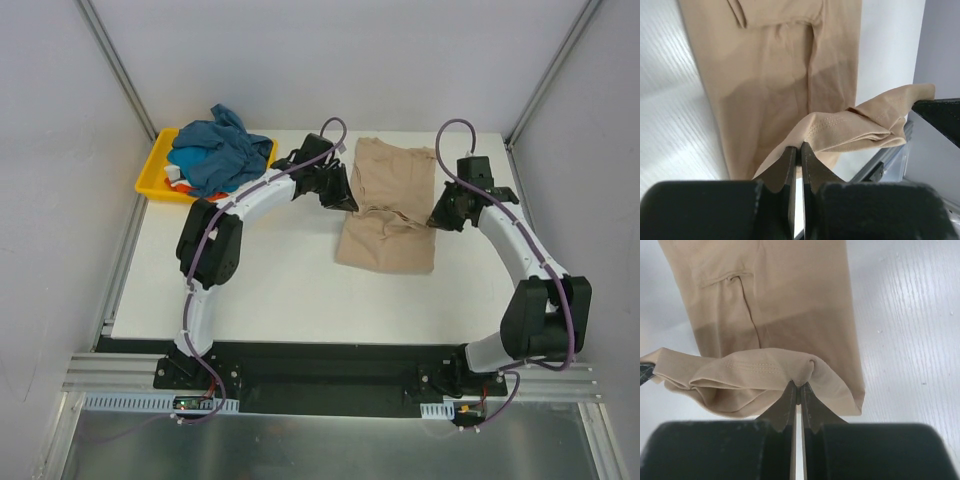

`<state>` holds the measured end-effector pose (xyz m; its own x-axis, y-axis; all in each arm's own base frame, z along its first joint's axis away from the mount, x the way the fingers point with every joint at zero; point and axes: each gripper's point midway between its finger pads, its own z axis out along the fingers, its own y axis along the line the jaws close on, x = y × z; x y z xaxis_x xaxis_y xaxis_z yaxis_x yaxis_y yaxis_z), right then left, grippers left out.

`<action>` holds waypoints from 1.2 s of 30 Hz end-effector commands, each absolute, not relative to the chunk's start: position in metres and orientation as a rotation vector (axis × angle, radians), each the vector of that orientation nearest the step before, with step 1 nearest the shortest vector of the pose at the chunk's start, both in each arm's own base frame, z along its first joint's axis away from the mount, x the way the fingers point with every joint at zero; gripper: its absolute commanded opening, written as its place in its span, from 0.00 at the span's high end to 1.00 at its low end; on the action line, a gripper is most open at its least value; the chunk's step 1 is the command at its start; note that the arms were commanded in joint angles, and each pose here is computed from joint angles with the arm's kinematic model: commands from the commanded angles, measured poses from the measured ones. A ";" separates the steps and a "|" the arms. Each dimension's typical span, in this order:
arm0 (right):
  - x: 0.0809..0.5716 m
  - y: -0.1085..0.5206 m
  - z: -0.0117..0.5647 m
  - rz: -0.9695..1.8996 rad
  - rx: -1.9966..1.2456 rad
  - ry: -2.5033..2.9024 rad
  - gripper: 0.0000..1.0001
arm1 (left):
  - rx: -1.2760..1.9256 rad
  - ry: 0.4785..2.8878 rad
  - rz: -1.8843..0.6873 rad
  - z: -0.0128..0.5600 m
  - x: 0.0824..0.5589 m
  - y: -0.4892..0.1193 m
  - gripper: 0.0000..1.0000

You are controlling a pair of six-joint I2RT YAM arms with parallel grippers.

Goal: Fold and stack the t-shirts
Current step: Fold the folded rectangular tshirt in 1/3 of the way

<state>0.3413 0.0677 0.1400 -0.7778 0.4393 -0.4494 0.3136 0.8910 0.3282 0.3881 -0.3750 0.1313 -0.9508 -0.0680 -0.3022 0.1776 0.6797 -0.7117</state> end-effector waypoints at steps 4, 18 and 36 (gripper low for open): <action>0.387 0.067 0.141 0.356 0.488 2.488 0.99 | 0.119 2.540 -1.034 0.128 0.426 -0.369 0.95; 0.422 0.054 0.101 0.351 0.588 2.540 0.92 | 0.143 2.559 -1.001 0.093 0.461 -0.372 0.80; 0.329 0.065 0.126 0.447 0.571 2.524 0.03 | 0.139 2.586 -0.971 0.147 0.372 -0.320 0.01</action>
<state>0.3656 0.0612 0.1203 -0.7836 0.4718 -0.4041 0.3164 0.8630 0.3939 0.4061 -0.3356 0.1327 -0.9234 -0.0359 -0.3822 0.2269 0.7521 -0.6188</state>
